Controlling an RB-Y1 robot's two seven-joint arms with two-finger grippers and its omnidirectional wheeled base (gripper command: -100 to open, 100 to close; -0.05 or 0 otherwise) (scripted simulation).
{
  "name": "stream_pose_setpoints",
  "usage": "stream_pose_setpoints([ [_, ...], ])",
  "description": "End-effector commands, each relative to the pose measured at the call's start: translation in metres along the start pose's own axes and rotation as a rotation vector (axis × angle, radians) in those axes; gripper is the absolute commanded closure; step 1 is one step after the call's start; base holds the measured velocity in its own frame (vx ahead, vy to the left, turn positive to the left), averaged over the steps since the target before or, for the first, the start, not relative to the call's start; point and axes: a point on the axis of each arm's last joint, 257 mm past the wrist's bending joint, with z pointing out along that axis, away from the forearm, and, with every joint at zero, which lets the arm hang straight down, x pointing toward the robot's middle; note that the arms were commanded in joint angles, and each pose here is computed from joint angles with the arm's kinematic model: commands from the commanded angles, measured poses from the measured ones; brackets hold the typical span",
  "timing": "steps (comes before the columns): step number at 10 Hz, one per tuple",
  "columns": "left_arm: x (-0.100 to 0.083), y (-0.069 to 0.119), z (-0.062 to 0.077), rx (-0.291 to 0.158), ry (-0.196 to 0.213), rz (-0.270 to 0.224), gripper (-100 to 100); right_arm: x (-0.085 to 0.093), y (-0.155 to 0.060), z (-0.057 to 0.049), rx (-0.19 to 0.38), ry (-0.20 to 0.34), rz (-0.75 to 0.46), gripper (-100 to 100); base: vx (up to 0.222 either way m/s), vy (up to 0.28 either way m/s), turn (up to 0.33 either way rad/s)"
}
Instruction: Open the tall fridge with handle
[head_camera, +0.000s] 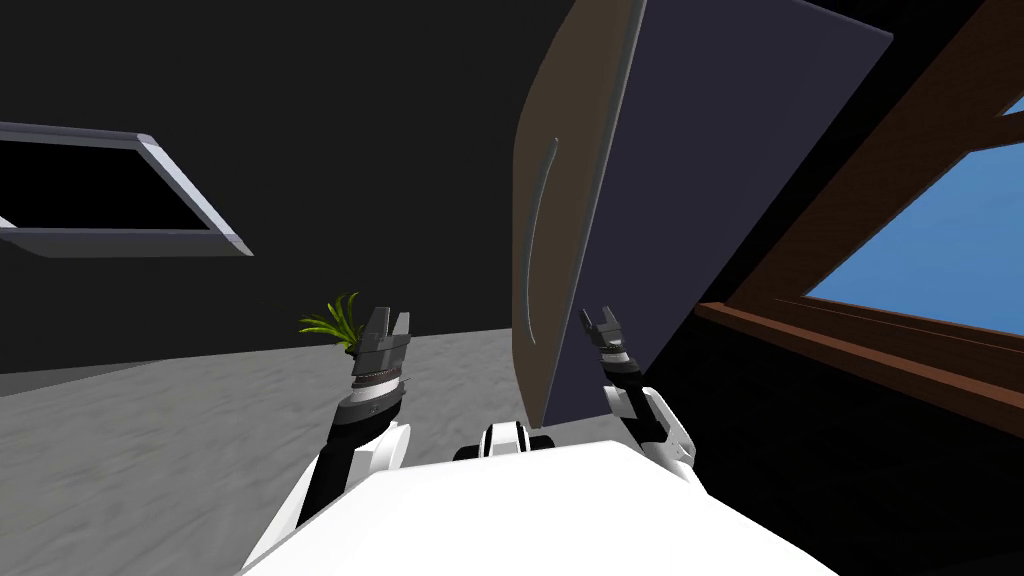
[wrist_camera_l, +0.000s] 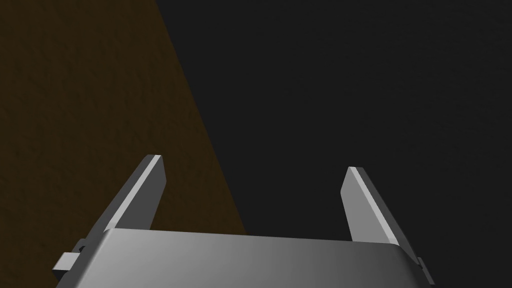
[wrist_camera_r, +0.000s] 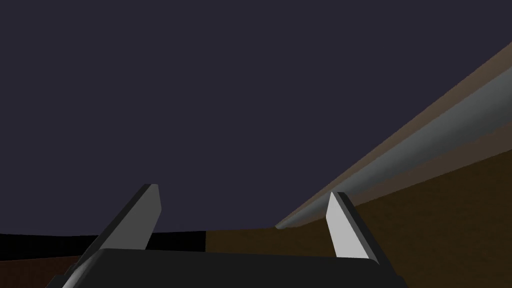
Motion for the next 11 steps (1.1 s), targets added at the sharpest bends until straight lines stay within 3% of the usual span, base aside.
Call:
stream_pose_setpoints([
  [1,0.0,0.0,0.0,0.0,0.0,0.0,0,0.007,-0.004,0.0,-0.013,0.007,-0.105,-100,0.027,0.076,-0.031],
  [8,0.0,0.0,0.0,0.0,0.0,0.0,0,0.019,-0.018,-0.006,-0.025,0.025,-0.334,-100,0.019,0.079,-0.021],
  [11,0.0,0.0,0.0,0.0,0.0,0.0,0,0.03,-0.032,-0.014,-0.037,0.048,-0.489,-100,0.019,0.066,-0.014],
])
